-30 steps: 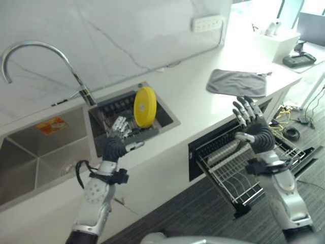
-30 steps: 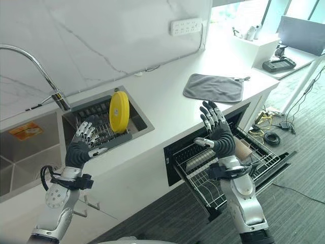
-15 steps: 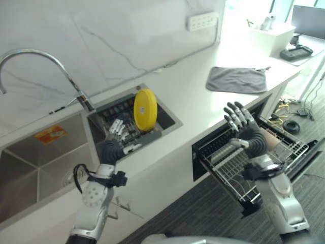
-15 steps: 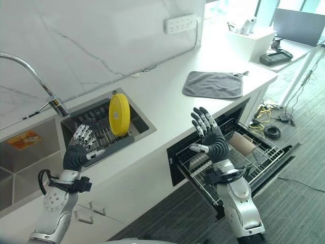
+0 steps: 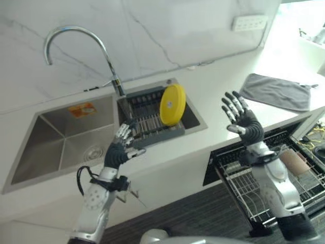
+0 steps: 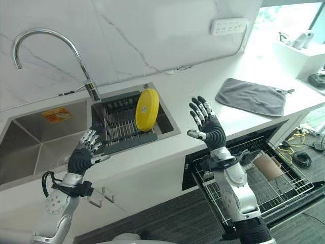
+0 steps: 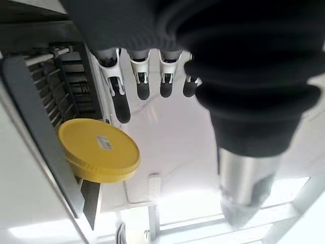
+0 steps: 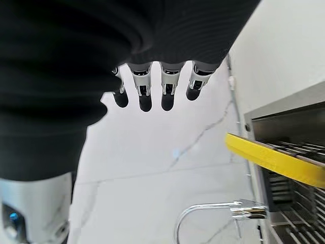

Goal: Place the dishes in the dishwasher.

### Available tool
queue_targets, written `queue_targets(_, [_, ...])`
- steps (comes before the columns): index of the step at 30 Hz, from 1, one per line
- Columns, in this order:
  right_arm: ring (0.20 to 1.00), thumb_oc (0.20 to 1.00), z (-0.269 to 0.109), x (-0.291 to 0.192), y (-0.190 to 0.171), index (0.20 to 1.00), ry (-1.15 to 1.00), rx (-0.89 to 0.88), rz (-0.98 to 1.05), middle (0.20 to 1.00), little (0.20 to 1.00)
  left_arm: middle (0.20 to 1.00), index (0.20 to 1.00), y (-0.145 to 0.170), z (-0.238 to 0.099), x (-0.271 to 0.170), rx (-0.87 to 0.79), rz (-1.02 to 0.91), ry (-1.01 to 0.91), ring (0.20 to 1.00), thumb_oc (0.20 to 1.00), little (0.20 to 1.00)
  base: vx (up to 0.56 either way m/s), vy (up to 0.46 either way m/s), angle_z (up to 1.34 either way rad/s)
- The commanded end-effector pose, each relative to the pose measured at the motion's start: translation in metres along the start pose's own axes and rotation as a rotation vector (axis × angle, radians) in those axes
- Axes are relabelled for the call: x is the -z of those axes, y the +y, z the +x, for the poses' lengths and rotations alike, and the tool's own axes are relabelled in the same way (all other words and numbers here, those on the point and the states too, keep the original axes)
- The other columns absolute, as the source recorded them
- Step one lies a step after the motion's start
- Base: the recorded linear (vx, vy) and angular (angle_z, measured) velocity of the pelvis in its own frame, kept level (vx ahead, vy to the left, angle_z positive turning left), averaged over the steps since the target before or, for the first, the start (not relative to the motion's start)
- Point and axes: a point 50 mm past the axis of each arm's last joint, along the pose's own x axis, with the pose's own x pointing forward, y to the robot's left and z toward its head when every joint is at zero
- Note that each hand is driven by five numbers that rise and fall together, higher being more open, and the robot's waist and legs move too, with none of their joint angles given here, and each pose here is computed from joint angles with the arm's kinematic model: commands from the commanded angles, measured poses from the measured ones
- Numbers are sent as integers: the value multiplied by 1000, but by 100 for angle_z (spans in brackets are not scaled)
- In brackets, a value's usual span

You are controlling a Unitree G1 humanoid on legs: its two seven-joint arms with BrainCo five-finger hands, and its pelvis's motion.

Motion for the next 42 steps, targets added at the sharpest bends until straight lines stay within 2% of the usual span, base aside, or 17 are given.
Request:
queue_targets(1, [1000,1000,24,-17,-2,1000,-52,-39,23,1000,1000,1000,1000,-2,13,-29,75,24,-139,1000,1000,1000,143,67,27])
queue_targets(14, [1000,1000,40,-8,-31,1000,43,71,68,1000,1000,1000,1000,-5,-5,-19,132,25,-65,1000,1000,1000,137,55,3])
queue_targets(19, [1000,1000,46,10,-43,1000,190,124,140,1000,1000,1000,1000,-6,-8,-13,152,20,-28,1000,1000,1000,111,73,2])
queue_targets(27, [1000,1000,43,20,-64,1000,267,160,55,1000,1000,1000,1000,-6,-16,-10,183,4,7,1000,1000,1000,73,59,2])
queue_targets(42, [1000,1000,39,30,-65,1000,308,140,42,1000,1000,1000,1000,-5,-29,-3,194,-2,34,1000,1000,1000,33,28,1])
